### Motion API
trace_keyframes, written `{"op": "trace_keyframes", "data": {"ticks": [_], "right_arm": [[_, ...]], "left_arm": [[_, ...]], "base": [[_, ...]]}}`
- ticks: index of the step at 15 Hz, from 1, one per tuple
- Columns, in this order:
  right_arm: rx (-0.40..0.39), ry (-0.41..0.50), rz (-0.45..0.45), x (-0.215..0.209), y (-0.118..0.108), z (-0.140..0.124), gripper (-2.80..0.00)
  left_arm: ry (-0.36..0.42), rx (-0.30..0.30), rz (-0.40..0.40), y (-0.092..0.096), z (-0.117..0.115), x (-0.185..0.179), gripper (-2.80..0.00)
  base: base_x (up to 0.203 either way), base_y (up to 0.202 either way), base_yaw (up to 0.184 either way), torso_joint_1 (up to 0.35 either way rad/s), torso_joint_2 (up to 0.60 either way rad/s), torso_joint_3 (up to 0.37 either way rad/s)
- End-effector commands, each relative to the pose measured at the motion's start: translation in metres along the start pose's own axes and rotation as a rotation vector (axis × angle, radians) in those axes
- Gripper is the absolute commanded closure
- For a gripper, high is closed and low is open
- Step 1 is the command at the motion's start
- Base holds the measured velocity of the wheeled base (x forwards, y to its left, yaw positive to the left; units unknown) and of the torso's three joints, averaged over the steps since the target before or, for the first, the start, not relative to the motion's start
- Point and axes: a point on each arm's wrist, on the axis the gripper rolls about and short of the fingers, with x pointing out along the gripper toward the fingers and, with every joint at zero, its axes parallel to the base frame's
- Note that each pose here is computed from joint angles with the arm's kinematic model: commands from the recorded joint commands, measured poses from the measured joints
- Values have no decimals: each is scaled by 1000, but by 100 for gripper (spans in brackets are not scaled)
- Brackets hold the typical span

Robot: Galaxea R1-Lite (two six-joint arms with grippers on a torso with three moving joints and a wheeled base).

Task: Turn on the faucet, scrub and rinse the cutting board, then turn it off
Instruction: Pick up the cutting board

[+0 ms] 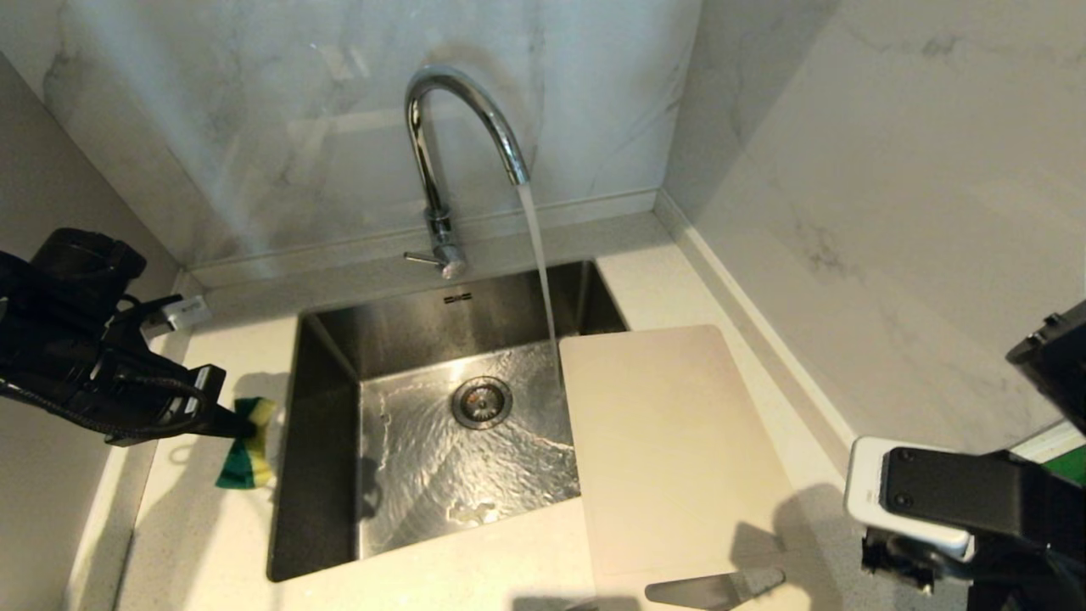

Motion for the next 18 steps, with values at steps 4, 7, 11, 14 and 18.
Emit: {"op": "trace_keyframes", "data": {"ticks": [4, 7, 11, 14, 18], "right_arm": [[-275, -32, -11, 37, 17, -4, -280], [-453, -96, 25, 50, 17, 3, -280], [-569, -155, 140, 69, 18, 14, -280], [-617, -138, 195, 83, 26, 9, -280], [-624, -149, 184, 110, 39, 1, -280]], "left_arm": [[6, -3, -1, 0, 0, 1, 0], [10, -3, -1, 0, -1, 2, 0], [12, -3, 0, 1, -1, 2, 0], [18, -5, 0, 1, -1, 4, 0], [18, -5, 0, 1, -1, 4, 0]], "base": [[0, 0, 0, 0, 0, 0], [0, 0, 0, 0, 0, 0], [0, 0, 0, 0, 0, 0], [0, 0, 0, 0, 0, 0], [0, 0, 0, 0, 0, 0]]}}
